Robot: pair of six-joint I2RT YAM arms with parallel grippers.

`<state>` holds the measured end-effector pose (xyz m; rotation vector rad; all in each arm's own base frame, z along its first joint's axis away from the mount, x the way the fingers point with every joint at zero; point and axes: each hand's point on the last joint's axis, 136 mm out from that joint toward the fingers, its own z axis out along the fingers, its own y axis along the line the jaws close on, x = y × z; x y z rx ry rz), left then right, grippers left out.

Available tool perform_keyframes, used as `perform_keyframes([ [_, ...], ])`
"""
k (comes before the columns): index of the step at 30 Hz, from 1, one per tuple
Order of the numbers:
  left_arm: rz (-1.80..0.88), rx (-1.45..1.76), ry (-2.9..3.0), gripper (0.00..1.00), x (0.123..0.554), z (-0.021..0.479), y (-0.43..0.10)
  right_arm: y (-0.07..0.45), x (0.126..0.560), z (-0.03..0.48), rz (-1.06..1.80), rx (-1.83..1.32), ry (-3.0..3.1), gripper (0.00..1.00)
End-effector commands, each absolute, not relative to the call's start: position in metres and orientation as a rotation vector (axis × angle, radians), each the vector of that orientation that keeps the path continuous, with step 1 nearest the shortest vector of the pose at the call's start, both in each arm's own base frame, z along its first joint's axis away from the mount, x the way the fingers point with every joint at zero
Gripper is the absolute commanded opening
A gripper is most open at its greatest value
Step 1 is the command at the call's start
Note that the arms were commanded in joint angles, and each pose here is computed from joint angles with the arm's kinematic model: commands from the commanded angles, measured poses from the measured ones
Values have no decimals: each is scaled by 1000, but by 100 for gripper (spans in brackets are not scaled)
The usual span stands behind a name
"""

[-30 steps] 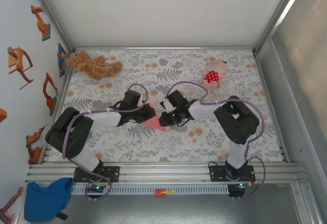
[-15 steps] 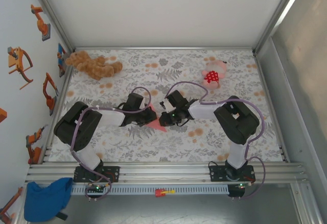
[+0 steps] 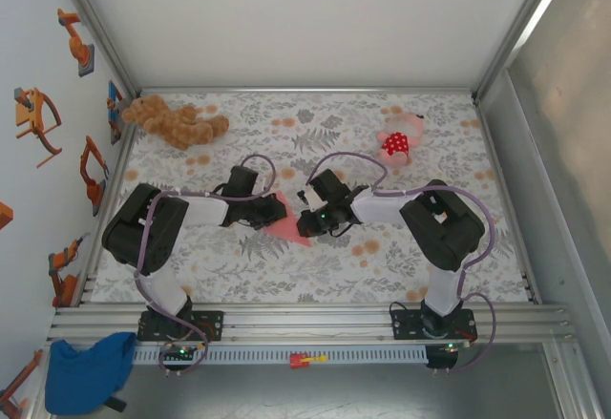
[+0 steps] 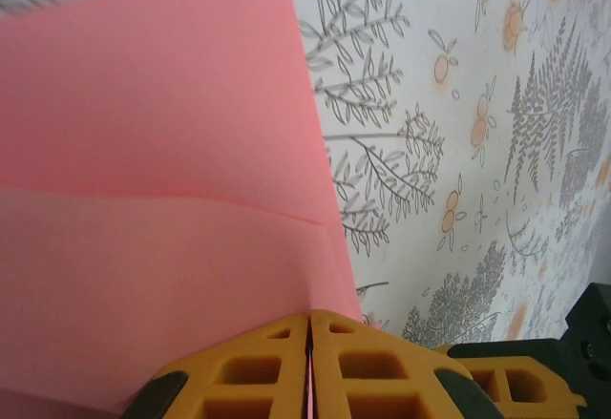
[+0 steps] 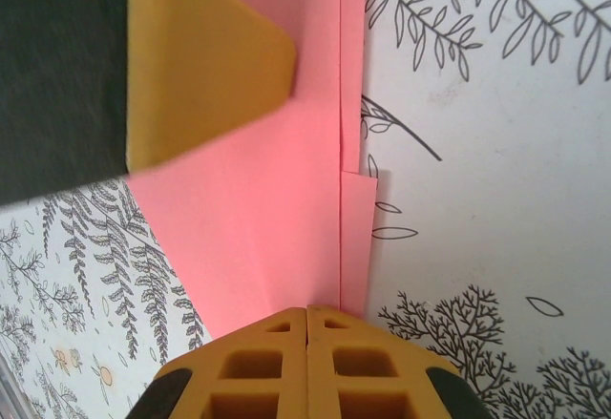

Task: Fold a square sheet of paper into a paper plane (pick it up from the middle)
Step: Fourth fold the wing at the center of the table.

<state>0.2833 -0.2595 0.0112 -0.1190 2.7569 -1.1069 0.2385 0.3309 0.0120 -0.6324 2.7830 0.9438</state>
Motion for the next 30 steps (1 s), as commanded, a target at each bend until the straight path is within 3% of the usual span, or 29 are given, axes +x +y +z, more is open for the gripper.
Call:
perform_keyframes([
  [1, -903, -162, 2808, 10, 297, -19, -221, 243, 203, -66, 401, -564, 3111, 0],
  [19, -839, -319, 2743, 12, 343, -19, -160, 245, 204, -61, 451, -506, 3100, 0],
  [30, -799, -334, 2649, 14, 368, 29, -148, 304, 245, -4, 770, -454, 2895, 0],
])
